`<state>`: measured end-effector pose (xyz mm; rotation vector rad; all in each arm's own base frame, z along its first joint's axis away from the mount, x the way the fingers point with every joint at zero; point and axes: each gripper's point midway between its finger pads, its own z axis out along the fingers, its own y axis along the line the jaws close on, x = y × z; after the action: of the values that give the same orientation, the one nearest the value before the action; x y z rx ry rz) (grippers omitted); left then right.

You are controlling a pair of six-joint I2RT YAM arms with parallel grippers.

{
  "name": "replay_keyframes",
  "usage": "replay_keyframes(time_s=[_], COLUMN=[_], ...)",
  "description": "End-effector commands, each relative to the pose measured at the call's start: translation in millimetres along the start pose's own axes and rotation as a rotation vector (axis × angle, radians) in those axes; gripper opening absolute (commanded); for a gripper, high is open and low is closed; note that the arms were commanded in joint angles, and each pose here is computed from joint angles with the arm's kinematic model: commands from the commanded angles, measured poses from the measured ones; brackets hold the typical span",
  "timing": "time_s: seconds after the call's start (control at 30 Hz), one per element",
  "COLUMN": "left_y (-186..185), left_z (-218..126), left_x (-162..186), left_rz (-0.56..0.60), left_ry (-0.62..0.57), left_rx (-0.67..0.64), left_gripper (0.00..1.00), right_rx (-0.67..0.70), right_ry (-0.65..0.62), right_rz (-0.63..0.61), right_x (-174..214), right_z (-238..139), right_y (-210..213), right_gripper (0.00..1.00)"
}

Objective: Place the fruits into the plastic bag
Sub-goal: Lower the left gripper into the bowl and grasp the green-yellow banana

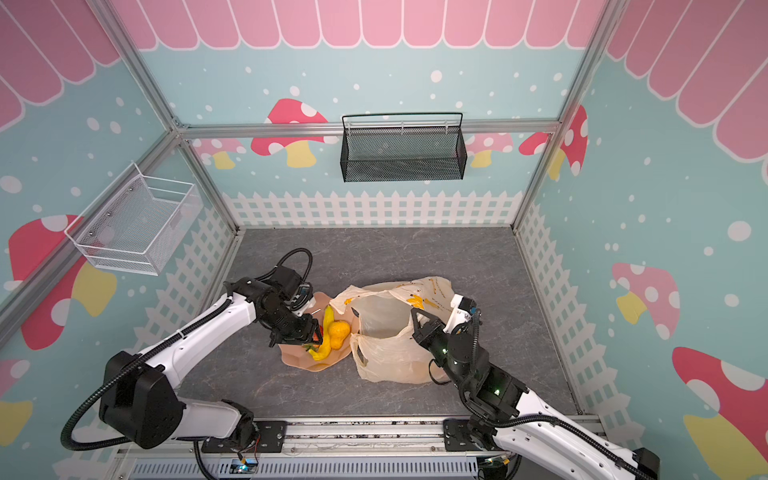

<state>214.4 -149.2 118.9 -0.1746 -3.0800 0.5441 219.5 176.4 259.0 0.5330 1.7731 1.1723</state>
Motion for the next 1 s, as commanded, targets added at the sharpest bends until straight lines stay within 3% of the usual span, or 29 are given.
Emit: replay_keyframes(time_s=[0.0,0.23,0.57,0.97], left_y=[4.2,4.0,6.7,19.3], left_z=[-7.8,-6.5,19.4,50.7], left_x=[-20.4,-61.7,-102.7,-116.5], left_rz=[-0.008,-0.055,-0.11,-0.177], left_ry=[-0.058,-0.146,-0.184,-0.204], left_rx=[-0.062,-0.096,-0.123,-0.159], left_gripper=[0.66,0.64,0.61,0.59], right_rx=[-0.016,-0.02,-0.017,-0.021], right_ry=[-0.021,-0.016,-0.021,-0.023], right_rz=[0.015,0.014,0.01,0.011], right_x=[-7.0,-6.4,-7.2,-7.6], right_z=[-3.7,-3.8,-3.7,-4.7], right_y=[7.6,8.4,8.0,8.0], right_gripper=[0.0,0.0,0.0,0.0])
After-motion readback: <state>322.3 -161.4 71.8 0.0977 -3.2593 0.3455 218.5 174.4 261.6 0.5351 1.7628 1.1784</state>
